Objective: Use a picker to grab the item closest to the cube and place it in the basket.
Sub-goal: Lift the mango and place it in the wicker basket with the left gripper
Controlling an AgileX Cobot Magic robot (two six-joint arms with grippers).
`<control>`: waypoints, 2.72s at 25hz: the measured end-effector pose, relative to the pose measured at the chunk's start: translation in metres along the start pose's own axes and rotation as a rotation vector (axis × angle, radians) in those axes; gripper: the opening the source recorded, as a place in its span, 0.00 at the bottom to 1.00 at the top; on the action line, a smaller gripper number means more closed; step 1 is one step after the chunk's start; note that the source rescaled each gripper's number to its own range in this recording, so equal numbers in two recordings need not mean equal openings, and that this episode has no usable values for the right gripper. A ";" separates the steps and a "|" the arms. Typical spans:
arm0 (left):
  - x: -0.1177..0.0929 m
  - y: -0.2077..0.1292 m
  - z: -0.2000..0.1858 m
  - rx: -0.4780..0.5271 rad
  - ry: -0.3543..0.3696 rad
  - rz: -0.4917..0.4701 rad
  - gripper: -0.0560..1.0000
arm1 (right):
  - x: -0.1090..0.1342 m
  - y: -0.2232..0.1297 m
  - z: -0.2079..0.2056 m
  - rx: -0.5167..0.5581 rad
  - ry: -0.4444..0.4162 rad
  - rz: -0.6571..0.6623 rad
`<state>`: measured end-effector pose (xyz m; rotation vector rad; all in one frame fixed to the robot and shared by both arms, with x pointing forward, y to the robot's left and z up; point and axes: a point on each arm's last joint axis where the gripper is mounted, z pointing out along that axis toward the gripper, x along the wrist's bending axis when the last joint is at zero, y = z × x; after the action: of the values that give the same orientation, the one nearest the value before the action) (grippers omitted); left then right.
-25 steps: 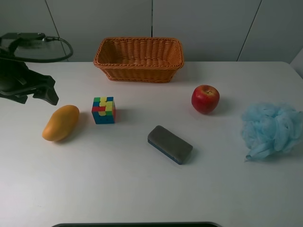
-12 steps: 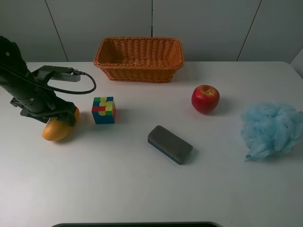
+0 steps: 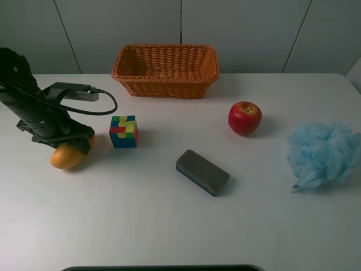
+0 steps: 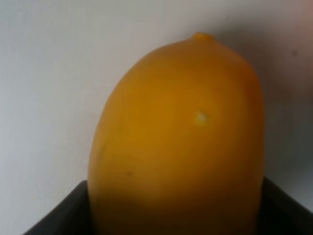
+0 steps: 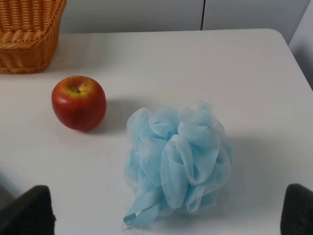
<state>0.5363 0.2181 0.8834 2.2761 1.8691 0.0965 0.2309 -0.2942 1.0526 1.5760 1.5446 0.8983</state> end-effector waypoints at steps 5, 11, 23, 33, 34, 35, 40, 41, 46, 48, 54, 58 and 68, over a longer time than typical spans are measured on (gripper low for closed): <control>0.000 -0.001 0.000 0.008 0.000 0.000 0.09 | 0.000 0.000 0.000 0.000 0.000 0.000; -0.004 -0.007 -0.039 0.026 -0.017 0.011 0.09 | 0.000 0.000 0.000 0.000 0.000 0.000; -0.034 0.030 -0.242 -0.831 -0.056 0.134 0.09 | 0.000 0.000 0.000 0.000 0.000 0.000; -0.071 0.134 -0.183 -1.079 -0.044 0.253 0.09 | 0.000 0.000 0.000 0.000 0.000 0.000; -0.072 0.143 -0.168 -1.076 -0.042 0.255 0.09 | 0.000 0.000 0.000 0.000 0.000 0.000; -0.074 0.152 -0.153 -1.067 -0.043 0.257 0.09 | 0.000 0.000 0.000 0.000 0.000 0.000; -0.093 0.183 -0.082 -0.987 -0.045 0.307 0.09 | 0.000 0.000 0.000 0.000 0.000 0.000; -0.096 0.188 -0.067 -0.969 -0.044 0.319 0.09 | 0.000 0.000 0.000 0.000 0.000 0.000; -0.108 0.202 -0.011 -0.899 -0.037 0.370 0.09 | 0.000 0.000 0.000 0.000 0.000 0.000; -0.110 0.205 0.000 -0.890 -0.037 0.374 0.09 | 0.000 0.000 0.000 0.000 0.000 0.000; -0.110 0.205 0.015 -0.857 -0.032 0.379 0.09 | 0.000 0.000 0.000 0.000 0.000 0.000; -0.110 0.205 0.016 -0.852 -0.031 0.381 0.09 | 0.000 0.000 0.000 0.000 0.000 0.000; -0.110 0.205 0.015 -0.854 -0.034 0.374 0.96 | 0.000 0.000 0.000 0.000 0.000 0.000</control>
<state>0.7146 0.0715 0.9153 1.9182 1.0338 0.7406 0.2309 -0.2942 1.0526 1.5760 1.5446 0.8983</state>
